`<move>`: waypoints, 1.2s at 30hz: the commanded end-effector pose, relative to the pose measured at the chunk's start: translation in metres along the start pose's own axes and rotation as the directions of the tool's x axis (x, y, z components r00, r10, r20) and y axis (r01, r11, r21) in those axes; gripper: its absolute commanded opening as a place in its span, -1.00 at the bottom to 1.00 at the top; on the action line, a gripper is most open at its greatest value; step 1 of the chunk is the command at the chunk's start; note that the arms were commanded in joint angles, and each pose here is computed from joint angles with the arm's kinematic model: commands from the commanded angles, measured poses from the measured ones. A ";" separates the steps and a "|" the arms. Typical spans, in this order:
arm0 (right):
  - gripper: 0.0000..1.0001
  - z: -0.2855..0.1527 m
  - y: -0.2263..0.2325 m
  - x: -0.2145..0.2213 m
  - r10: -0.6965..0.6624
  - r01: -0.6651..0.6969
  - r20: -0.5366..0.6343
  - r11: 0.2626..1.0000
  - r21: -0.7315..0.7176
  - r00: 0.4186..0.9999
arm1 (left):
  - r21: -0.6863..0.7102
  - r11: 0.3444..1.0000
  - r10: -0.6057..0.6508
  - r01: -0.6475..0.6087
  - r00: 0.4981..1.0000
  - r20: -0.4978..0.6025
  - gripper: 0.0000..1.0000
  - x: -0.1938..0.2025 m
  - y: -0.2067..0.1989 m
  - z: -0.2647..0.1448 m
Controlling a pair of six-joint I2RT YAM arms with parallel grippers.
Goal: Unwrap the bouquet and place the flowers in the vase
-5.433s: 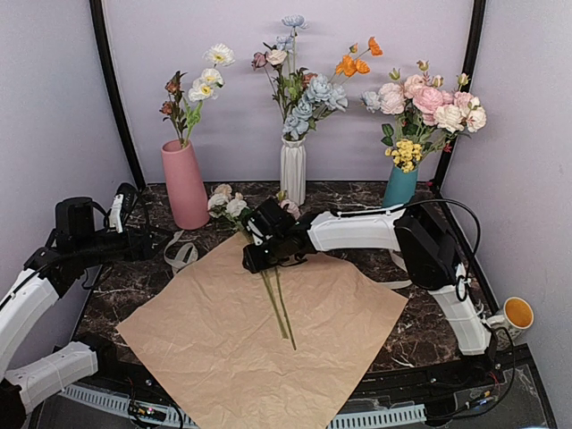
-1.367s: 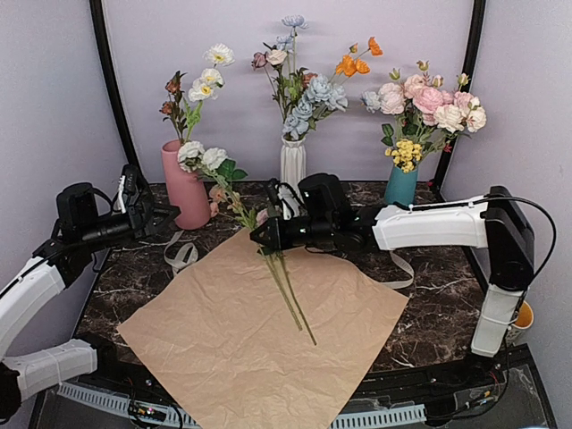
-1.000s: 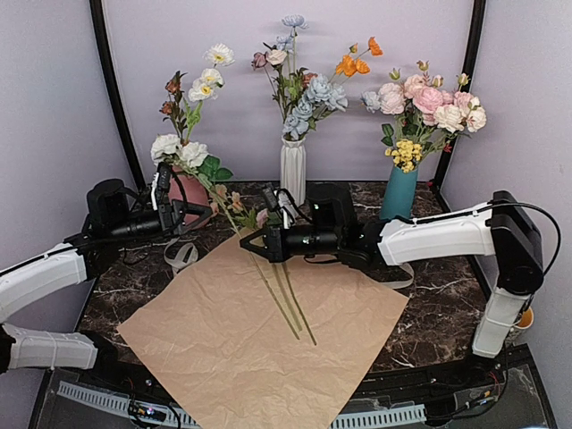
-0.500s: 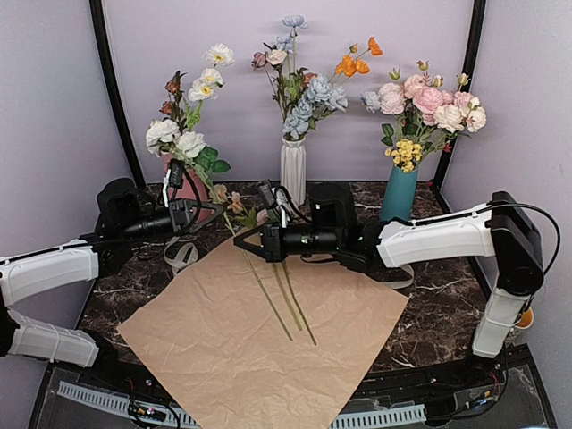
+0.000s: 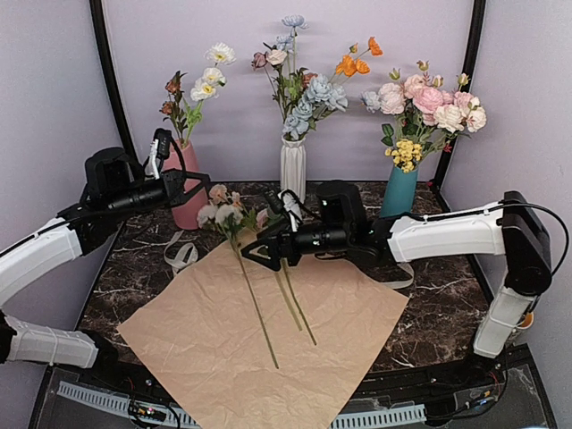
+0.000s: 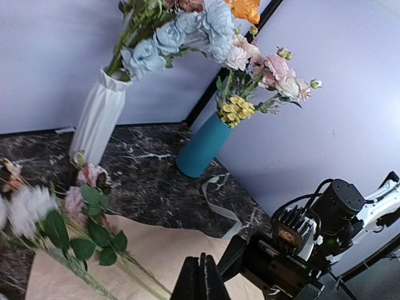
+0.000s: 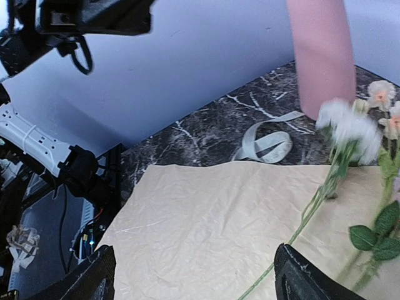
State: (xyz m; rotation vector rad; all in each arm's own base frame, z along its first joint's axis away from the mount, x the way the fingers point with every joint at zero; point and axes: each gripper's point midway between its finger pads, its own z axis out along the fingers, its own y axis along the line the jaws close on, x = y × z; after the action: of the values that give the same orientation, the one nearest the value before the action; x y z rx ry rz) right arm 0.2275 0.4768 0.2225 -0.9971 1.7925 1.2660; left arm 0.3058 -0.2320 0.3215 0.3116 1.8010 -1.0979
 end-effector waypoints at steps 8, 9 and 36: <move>0.75 -0.065 -0.080 0.025 -0.140 0.145 -0.036 0.959 0.244 0.989 | -0.588 0.766 0.411 -0.259 0.901 0.140 -1.00 -0.141 0.003 -0.098; 0.75 -0.066 -0.080 0.027 -0.141 0.144 -0.029 0.961 0.237 0.990 | -0.601 0.755 0.428 -0.263 0.891 0.148 -1.00 -0.151 -0.001 -0.101; 0.67 -0.039 -0.130 0.083 0.027 0.032 -0.145 0.918 0.395 0.989 | -0.628 0.707 -0.463 0.325 0.884 -0.065 0.24 0.104 0.125 0.075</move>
State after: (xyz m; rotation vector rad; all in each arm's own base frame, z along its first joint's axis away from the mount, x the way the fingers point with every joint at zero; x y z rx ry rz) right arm 0.2799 0.4024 0.1070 -0.9475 2.0508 0.9248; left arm 0.3620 -0.2283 0.1563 -0.2415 2.4134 -0.7014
